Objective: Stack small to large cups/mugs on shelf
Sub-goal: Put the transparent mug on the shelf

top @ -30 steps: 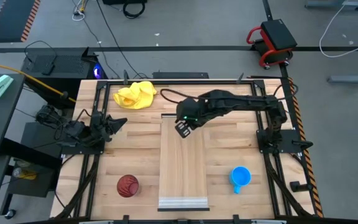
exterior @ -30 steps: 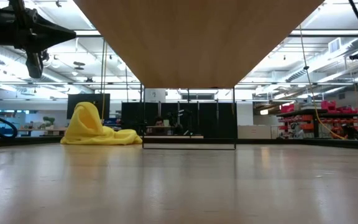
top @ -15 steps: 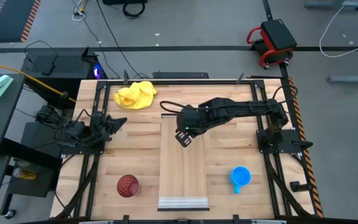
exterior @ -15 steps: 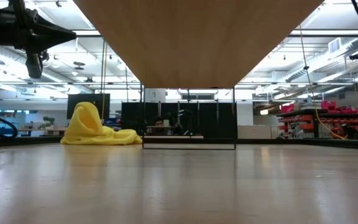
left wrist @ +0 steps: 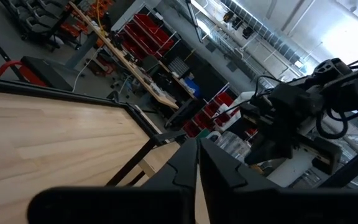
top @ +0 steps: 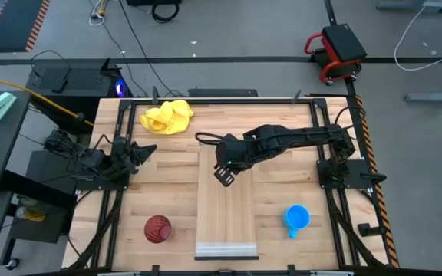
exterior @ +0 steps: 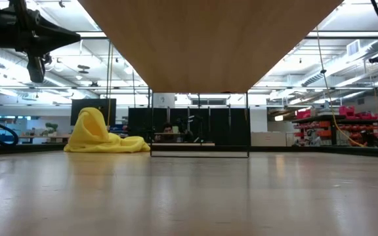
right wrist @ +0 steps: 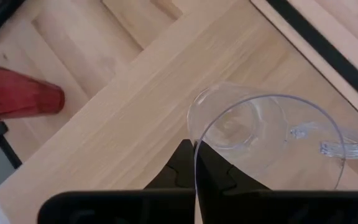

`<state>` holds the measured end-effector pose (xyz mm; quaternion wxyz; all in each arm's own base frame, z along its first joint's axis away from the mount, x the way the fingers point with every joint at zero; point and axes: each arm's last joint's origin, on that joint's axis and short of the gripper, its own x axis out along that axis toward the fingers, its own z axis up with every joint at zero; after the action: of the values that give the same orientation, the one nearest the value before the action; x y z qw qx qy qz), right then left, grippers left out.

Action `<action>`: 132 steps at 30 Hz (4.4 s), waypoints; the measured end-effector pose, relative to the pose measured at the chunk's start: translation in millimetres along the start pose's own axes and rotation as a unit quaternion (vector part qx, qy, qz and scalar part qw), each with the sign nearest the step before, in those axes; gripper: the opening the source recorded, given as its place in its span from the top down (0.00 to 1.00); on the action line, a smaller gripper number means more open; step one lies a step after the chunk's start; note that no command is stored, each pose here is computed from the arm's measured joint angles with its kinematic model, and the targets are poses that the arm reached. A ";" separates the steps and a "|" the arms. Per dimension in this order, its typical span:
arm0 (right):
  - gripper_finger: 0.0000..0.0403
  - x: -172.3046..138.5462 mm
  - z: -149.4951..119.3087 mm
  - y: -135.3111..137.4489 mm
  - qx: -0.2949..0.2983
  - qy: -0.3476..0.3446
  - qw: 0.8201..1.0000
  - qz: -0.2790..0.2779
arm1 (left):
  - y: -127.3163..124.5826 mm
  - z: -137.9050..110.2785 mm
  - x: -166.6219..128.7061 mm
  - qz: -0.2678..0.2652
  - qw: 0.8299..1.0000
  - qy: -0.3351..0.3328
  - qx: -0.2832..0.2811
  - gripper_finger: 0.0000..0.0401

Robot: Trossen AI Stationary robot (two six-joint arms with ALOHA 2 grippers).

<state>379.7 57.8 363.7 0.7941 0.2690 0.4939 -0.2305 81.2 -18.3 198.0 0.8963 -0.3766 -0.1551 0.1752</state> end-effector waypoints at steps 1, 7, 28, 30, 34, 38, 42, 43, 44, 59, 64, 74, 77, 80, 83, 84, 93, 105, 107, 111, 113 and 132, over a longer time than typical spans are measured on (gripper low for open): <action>1.00 0.8 0.0 0.6 -0.004 0.002 1.000 0.002 | 0.0 0.0 0.0 0.000 1.000 0.000 -0.001 0.93; 0.99 7.5 -0.2 3.4 -0.015 0.013 1.000 0.005 | 0.8 -1.0 0.0 0.003 1.000 0.004 -0.006 0.96; 0.82 9.5 2.9 8.0 -0.049 0.005 0.998 0.032 | 2.1 -2.9 -0.1 0.008 1.000 0.011 -0.005 0.96; 0.80 9.5 3.5 8.7 -0.052 0.002 0.998 0.035 | 2.1 -2.9 -0.1 0.008 1.000 0.011 -0.005 0.97; 0.79 7.3 3.9 8.6 -0.053 -0.002 0.998 0.039 | 2.1 -2.9 -0.1 0.007 1.000 0.011 -0.005 0.97; 0.78 -8.2 3.7 4.6 -0.050 -0.014 0.997 0.052 | 2.1 -2.8 -0.1 0.007 1.000 0.011 -0.006 0.94; 0.78 -34.3 1.9 -3.6 -0.064 -0.032 0.995 0.074 | 2.0 -2.8 -0.1 0.006 1.000 0.011 -0.009 0.93; 0.78 -42.9 1.0 -6.6 -0.070 -0.039 0.993 0.081 | 1.9 -2.8 -0.1 0.006 1.000 0.012 -0.009 0.93; 0.78 -51.4 -0.2 -10.4 -0.076 -0.044 0.992 0.085 | 1.9 -2.9 -0.1 0.005 1.000 0.012 -0.012 0.93; 0.79 -139.4 -37.3 -88.4 -0.051 -0.122 0.991 -0.029 | -8.7 0.9 -0.7 -0.101 0.992 0.051 -0.060 0.91; 0.82 -116.6 -60.2 -103.3 -0.070 -0.086 0.992 -0.059 | -13.7 -2.0 2.1 -0.123 0.988 0.064 -0.062 0.91; 0.92 -31.5 -111.1 -122.0 0.011 -0.153 0.981 0.116 | -40.2 3.5 15.4 -0.136 0.989 0.044 -0.037 0.90; 0.95 -10.8 -115.2 -125.7 0.036 -0.167 0.978 0.123 | -57.1 6.2 24.2 -0.129 0.990 0.053 -0.002 0.92; 0.98 -0.5 -109.2 -118.0 0.025 -0.191 0.970 0.146 | -74.2 3.7 36.4 -0.112 0.990 0.074 0.046 0.92; 0.98 10.6 -104.7 -115.0 0.003 -0.178 0.976 0.123 | -85.8 -4.2 52.3 -0.073 0.989 0.104 0.074 0.92; 0.99 13.2 -102.8 -115.0 -0.001 -0.178 0.977 0.116 | -87.9 -7.5 57.5 -0.060 0.989 0.113 0.079 0.92; 0.96 20.6 -88.8 -116.3 -0.018 -0.191 0.975 0.115 | -99.5 -31.5 102.7 -0.031 0.980 0.190 0.059 0.90; 0.97 19.3 -85.2 -115.4 -0.028 -0.207 0.970 0.122 | -105.5 -49.1 156.4 -0.022 0.969 0.241 0.054 0.90; 0.97 19.3 -85.3 -115.3 -0.031 -0.207 0.970 0.121 | -105.6 -53.4 163.1 -0.024 0.966 0.254 0.050 0.90; 0.97 19.2 -84.5 -115.3 -0.037 -0.210 0.969 0.121 | -106.7 -64.2 173.2 -0.023 0.960 0.273 0.050 0.92; 0.98 19.5 -83.3 -116.2 -0.037 -0.211 0.969 0.119 | -105.9 -69.0 176.4 -0.018 0.959 0.278 0.054 0.93; 0.97 41.0 -78.5 -106.2 -0.066 -0.198 0.971 0.120 | -99.1 -72.2 198.2 0.016 0.960 0.275 0.048 0.95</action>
<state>277.4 25.6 276.4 0.9140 0.2224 0.3047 -0.1495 306.9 -42.7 251.0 0.9186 -0.3692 0.1120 0.0862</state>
